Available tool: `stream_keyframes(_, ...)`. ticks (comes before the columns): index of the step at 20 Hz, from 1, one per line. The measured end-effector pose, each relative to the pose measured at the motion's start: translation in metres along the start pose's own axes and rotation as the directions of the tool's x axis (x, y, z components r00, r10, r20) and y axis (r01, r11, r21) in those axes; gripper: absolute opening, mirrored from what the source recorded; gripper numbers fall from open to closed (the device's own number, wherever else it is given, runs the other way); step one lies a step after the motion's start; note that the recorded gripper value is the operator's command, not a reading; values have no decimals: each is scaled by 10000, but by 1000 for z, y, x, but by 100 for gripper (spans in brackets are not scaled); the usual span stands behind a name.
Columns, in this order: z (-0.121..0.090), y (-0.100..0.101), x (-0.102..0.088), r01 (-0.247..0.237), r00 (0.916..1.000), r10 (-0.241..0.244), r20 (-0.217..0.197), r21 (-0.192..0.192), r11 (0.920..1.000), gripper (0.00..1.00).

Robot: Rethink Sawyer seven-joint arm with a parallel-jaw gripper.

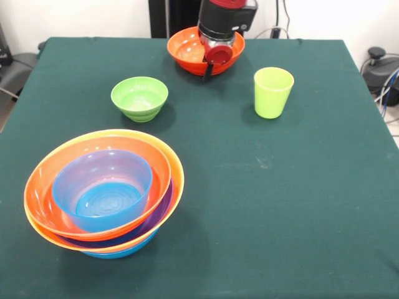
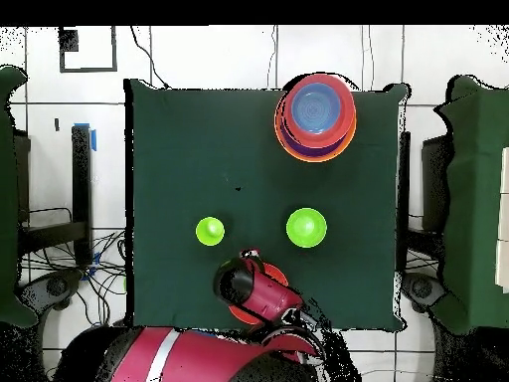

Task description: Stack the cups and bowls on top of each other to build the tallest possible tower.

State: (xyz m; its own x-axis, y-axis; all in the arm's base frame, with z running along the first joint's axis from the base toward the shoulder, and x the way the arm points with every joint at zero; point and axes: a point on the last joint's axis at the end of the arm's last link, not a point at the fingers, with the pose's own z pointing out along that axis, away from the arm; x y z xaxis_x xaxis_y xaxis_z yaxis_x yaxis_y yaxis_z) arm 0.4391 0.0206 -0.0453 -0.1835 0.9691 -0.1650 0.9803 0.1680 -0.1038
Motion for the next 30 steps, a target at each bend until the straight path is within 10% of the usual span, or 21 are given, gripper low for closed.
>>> stream_keyframes(18, -28, 14, -30, -324, 9981, 362, -505, 742, 9967, 0)
stream_keyframes(30, -90, 78, -77, 181, 9993, -162, -349, 553, 9983, 0)
